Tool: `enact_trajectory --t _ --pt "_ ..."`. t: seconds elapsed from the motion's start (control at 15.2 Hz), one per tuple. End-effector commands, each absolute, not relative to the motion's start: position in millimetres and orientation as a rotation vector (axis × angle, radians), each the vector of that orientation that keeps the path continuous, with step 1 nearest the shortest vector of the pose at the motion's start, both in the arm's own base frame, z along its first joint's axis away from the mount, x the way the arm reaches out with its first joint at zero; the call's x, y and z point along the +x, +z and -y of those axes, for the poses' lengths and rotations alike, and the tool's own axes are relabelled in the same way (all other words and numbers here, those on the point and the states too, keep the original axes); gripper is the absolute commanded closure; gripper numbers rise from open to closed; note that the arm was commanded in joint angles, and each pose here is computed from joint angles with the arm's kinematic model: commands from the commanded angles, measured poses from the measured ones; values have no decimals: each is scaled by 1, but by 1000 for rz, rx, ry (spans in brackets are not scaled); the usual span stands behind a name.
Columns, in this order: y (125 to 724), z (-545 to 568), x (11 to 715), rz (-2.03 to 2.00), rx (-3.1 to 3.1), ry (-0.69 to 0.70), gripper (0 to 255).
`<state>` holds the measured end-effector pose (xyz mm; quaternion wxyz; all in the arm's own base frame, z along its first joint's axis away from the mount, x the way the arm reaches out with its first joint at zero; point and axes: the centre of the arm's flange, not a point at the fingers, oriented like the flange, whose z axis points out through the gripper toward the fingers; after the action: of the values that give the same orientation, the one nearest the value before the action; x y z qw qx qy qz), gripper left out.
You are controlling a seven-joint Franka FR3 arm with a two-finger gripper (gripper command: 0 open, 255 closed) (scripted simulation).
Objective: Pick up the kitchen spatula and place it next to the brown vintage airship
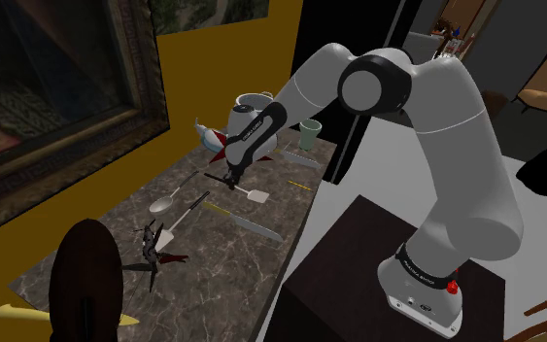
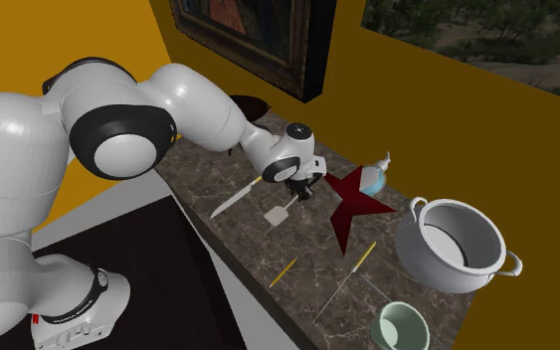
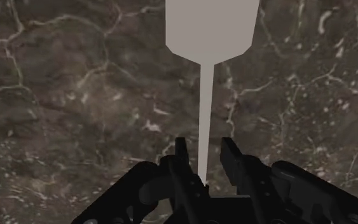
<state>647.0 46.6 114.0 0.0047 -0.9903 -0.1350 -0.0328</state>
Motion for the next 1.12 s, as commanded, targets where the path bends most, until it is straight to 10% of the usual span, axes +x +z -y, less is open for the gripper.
enact_trajectory --t 0.0,1.06 --pt "114 -47 647 423 -3102 -103 255" --pt "161 -47 647 423 -3102 -103 255"
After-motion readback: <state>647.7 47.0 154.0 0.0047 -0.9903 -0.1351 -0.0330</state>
